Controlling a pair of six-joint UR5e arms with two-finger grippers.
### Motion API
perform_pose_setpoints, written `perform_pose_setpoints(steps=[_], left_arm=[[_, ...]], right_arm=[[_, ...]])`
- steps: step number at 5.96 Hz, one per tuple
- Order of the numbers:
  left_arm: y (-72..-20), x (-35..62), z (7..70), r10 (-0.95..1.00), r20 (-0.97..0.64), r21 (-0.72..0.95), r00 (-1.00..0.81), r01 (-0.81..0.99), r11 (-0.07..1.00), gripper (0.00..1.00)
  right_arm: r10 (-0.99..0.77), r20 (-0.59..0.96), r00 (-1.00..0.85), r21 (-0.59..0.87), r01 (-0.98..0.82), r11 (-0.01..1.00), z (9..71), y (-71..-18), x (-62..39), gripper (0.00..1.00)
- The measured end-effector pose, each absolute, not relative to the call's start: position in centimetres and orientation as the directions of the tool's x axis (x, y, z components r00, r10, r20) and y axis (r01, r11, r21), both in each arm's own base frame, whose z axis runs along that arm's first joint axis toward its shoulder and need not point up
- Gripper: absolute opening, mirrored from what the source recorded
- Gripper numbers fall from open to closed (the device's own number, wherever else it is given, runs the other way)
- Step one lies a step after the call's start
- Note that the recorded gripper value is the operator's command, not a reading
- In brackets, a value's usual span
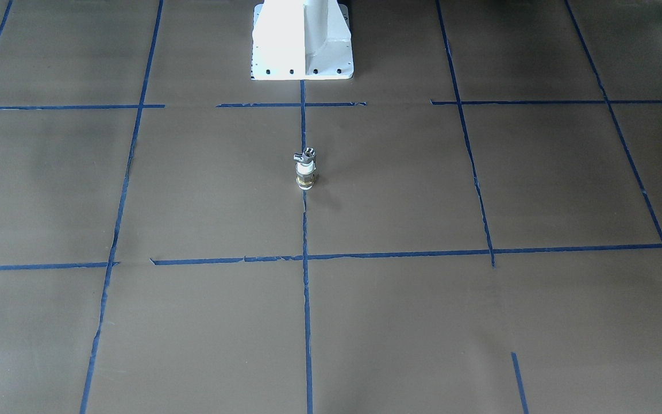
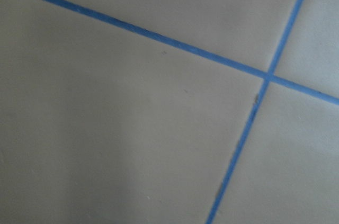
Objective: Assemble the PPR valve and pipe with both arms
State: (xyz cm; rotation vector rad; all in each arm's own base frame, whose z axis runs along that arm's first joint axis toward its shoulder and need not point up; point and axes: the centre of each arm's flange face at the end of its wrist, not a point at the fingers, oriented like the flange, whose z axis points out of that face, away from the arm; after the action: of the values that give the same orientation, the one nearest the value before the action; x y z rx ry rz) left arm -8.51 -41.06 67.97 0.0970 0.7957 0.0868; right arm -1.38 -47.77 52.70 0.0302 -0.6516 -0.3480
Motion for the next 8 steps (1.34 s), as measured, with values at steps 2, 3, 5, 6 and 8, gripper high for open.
perform_pose_setpoints(steps=[2, 3, 5, 6, 8], left_arm=[[-39.6, -8.4, 68.7, 0.104, -0.709, 0.109, 0.698, -0.038, 0.993, 1.00], [-39.6, -8.4, 68.6, 0.100, -0.709, 0.106, 0.699, -0.034, 0.994, 1.00], [-39.3, -8.4, 68.6, 0.097, -0.710, 0.103, 0.698, -0.033, 0.994, 1.00], [-39.0, -8.4, 68.8, 0.098, -0.709, 0.102, 0.698, -0.036, 0.994, 1.00], [-38.8, -8.4, 69.0, 0.098, -0.709, 0.099, 0.698, -0.039, 0.994, 1.00]], right_arm=[[-0.289, 0.623, 0.727, 0.114, 0.281, 0.953, 60.1, -41.8, 6.0, 0.98], [-0.274, 0.637, 0.720, 0.127, 0.253, 0.959, 63.5, -39.3, 7.7, 0.98], [-0.227, 0.654, 0.722, 0.113, 0.203, 0.973, 68.7, -37.1, 9.0, 1.00], [-0.202, 0.659, 0.725, 0.102, 0.180, 0.978, 69.4, -37.8, 9.0, 1.00], [-0.197, 0.661, 0.724, 0.105, 0.171, 0.980, 69.3, -39.8, 8.8, 1.00]])
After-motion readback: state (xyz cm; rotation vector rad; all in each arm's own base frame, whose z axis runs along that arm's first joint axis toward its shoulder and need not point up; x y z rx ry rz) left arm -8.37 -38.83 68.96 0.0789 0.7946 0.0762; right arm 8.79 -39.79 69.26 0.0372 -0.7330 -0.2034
